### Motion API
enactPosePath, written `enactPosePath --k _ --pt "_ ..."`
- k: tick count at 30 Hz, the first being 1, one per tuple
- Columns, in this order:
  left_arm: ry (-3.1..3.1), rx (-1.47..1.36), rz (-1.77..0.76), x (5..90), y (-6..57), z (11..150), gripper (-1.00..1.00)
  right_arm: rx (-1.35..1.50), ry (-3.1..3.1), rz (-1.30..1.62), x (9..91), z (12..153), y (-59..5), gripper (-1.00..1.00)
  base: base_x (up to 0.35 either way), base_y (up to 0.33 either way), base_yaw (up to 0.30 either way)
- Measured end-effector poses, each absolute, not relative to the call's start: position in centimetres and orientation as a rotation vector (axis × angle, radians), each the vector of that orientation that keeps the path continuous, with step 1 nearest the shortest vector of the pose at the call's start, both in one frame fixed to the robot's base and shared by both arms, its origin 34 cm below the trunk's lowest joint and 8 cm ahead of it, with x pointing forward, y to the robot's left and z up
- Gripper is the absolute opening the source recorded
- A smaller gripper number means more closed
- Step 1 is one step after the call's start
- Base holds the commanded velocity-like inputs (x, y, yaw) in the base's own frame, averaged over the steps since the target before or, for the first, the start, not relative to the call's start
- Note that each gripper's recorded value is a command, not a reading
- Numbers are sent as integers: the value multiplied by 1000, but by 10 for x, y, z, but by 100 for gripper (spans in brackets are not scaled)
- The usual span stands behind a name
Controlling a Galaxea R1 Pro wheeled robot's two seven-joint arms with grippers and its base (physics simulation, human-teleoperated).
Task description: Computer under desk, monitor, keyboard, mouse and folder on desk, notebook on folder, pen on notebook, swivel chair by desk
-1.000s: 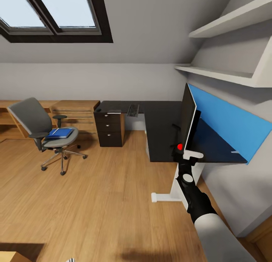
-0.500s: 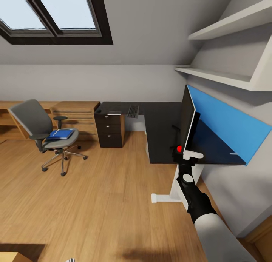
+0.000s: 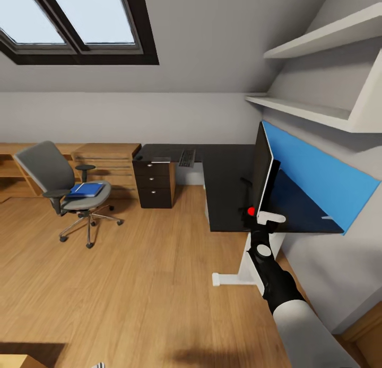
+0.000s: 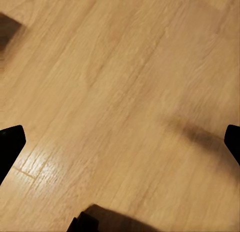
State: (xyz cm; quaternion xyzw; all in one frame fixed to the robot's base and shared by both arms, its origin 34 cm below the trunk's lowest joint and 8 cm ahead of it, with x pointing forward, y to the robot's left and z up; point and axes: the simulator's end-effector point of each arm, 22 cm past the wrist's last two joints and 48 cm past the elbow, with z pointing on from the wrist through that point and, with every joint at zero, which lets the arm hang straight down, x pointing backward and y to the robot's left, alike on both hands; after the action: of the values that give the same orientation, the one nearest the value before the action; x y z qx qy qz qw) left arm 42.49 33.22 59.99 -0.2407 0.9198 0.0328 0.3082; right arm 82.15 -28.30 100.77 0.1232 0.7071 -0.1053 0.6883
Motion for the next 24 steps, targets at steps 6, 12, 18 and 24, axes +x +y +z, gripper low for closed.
enactPosePath --k 6,12,18,24 --pt "2431 -637 87 425 332 600 100 277 1582 -236 821 1008 -284 100 0 0 0" --pt "2412 -633 94 428 334 602 100 277 1582 -241 821 1008 -287 100 1 0 0" --pt "2404 -628 95 427 334 603 100 274 1593 -246 820 1002 -289 100 145 0 0" --pt "2412 -627 91 425 331 601 100 273 1600 -248 820 999 -289 100 123 0 0"
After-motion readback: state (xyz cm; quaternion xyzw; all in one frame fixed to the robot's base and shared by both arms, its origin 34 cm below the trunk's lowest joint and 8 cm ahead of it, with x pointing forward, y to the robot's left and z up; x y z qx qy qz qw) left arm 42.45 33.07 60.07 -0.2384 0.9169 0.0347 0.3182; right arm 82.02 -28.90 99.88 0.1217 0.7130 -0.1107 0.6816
